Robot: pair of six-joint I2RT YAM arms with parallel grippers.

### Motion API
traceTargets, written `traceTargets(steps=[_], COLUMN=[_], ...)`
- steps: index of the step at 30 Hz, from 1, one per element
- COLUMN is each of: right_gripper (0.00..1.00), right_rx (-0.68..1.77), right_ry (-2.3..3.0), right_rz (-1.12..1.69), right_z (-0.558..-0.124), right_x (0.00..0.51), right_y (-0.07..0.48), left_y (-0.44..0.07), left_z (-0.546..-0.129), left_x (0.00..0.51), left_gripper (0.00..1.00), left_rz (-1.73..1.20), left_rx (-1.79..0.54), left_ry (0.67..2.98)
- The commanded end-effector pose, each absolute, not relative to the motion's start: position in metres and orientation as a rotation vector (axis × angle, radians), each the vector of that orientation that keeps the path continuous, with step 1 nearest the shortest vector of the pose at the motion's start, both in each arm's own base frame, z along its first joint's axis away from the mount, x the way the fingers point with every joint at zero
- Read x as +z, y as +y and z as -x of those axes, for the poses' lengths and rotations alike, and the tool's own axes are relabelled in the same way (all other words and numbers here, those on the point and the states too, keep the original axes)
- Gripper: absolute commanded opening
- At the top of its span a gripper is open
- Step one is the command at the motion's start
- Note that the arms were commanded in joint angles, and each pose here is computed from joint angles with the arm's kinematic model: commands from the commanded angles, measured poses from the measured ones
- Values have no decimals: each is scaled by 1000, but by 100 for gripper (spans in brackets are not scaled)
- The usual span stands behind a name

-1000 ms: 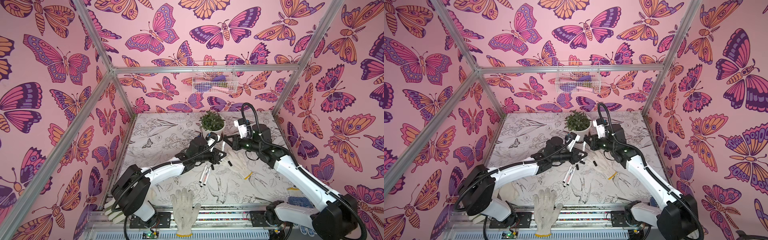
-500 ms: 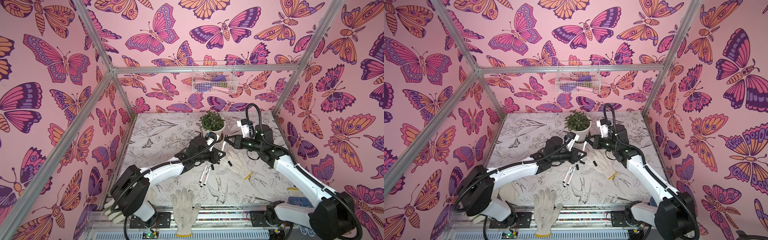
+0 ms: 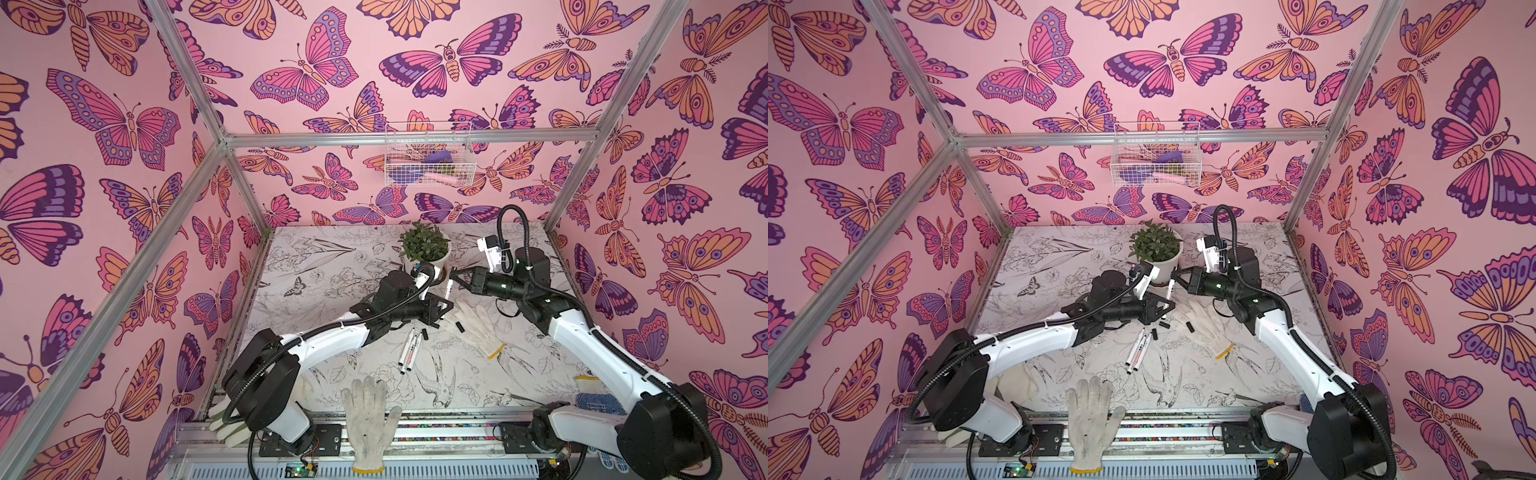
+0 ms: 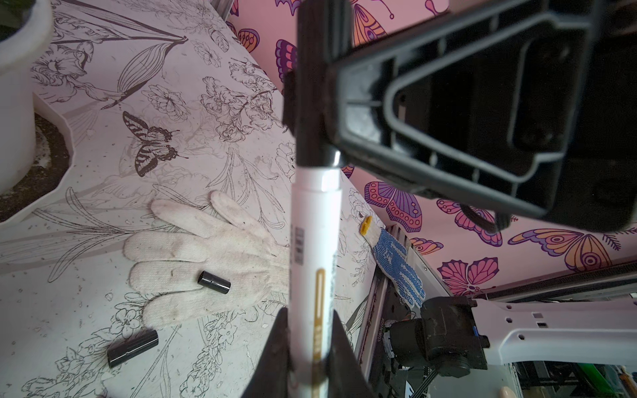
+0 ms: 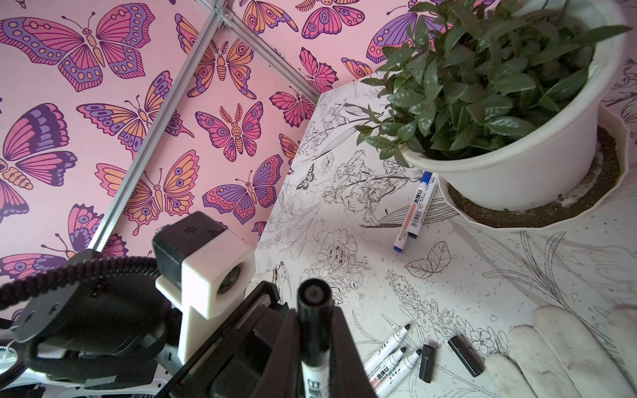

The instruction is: Insert the pens into the pen caps

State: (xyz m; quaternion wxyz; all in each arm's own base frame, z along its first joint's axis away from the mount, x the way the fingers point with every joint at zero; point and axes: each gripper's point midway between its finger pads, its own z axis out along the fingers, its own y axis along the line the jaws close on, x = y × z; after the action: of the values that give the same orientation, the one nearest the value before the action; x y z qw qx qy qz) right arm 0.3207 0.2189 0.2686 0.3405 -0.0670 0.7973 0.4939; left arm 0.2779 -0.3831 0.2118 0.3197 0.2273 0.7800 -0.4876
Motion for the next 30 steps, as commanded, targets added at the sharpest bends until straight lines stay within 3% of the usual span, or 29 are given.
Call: traceTargets(steps=[1,9,14,21,30], right_gripper=[0,0,0,0,0], right_rx=[1549,1583,1454,1404,1551], right_ry=[2133,2125,2233,2275,2174], right_rz=[355,392,506,432,294], right_z=[-268,-262,-243,-247,-269], right_x=[274,274,250,235,266], right_y=[241,243,248,244,243], left_y=[-345,-341,-338,-339,-342], left_z=[-350,-353,-356,-356,-355], left_x=[212,196,194,197,186], left_gripper=[0,0,0,0,0], left_rz=[-277,-261,-235,-233,-263], left_rx=[-1085,-1057,-1054,-1064,-1059], left_ry=[2046,2091,2099,2096,2118])
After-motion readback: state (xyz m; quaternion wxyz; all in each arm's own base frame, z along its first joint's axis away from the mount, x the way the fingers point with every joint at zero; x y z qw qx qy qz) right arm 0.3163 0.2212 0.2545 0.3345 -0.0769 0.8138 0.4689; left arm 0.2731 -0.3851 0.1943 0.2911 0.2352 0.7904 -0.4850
